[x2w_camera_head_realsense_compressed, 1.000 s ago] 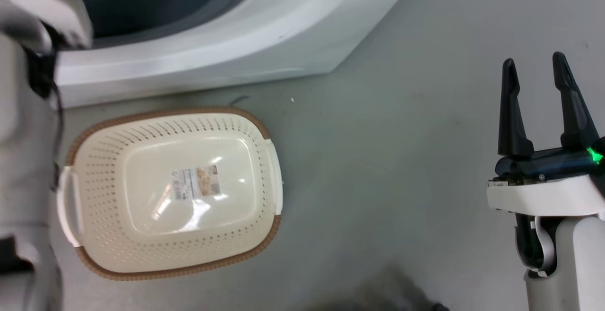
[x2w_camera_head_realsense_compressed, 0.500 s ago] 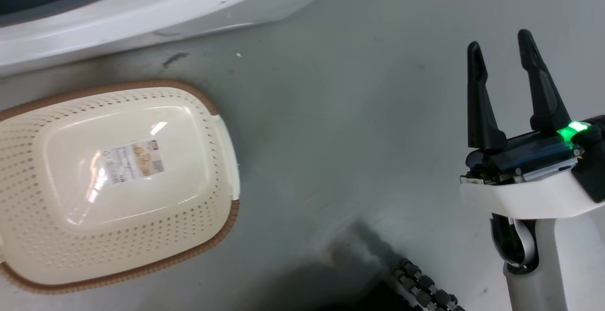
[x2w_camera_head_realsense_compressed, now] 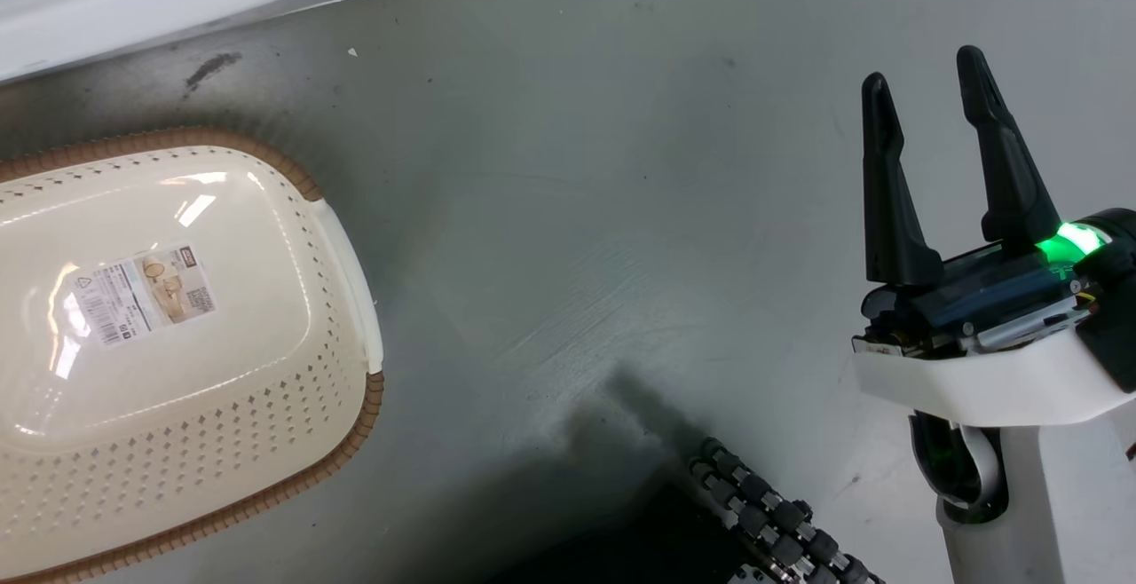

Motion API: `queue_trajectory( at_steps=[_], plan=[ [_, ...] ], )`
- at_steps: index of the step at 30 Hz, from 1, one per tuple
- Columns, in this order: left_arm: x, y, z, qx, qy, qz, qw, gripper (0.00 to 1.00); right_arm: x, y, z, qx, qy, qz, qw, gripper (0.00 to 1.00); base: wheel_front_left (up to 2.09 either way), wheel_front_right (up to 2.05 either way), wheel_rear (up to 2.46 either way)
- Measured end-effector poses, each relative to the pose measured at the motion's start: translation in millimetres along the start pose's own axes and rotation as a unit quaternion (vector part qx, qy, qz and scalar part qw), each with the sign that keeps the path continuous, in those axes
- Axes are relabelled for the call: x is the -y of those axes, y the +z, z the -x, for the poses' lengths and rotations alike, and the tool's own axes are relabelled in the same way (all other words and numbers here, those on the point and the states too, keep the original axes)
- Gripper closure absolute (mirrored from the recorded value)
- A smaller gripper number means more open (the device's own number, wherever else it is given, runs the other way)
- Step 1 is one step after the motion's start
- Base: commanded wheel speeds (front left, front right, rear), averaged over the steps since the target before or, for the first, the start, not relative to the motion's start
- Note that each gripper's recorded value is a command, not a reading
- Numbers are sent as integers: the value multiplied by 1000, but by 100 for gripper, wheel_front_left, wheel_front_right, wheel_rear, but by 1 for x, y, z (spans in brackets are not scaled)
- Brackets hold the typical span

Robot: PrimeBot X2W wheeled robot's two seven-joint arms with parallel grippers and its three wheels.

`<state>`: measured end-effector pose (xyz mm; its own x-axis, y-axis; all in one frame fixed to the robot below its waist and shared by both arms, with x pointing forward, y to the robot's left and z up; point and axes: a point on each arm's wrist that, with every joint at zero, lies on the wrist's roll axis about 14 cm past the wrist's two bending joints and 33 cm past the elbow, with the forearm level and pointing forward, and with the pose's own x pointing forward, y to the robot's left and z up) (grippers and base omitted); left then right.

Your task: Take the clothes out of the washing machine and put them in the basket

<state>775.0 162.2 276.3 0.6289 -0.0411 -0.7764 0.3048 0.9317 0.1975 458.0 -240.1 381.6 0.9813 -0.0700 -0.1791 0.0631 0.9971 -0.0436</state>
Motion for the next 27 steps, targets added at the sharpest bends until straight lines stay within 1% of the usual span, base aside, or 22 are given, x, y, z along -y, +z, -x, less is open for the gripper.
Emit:
queue_trajectory(
  at_steps=[4, 5, 6, 10, 16, 21, 27],
  plan=[
    [2, -4, -3, -15, -5, -3, 1000, 0, -1, -3, 0, -3, 1, 0, 1000, 0, 0, 0, 0],
    [2, -6, -4, -18, -6, -2, 1000, 18, -1, -4, -1, -4, 2, 0, 1000, 0, 0, 0, 0],
    [2, -6, -5, -18, -7, -3, 1000, 100, -2, -4, -1, -5, 2, 0, 1000, 0, 0, 0, 0],
    [4, -5, -5, -18, -11, 0, 1000, 100, -2, -6, -1, -6, 3, -1, 1000, 0, 0, 0, 0],
    [-1, 5, -6, 20, -6, 8, 1000, 100, -4, -5, -4, -3, 6, -1, 1000, 0, 0, 0, 0],
    [-10, 31, 8, 87, 12, 13, 996, 100, -4, 3, -7, 10, 7, 0, 1000, 0, 0, 0, 0],
    [-15, 61, 37, 171, 23, 28, 985, 100, -1, 21, -7, 33, 5, 10, 999, 0, 0, 0, 0]
  ],
)
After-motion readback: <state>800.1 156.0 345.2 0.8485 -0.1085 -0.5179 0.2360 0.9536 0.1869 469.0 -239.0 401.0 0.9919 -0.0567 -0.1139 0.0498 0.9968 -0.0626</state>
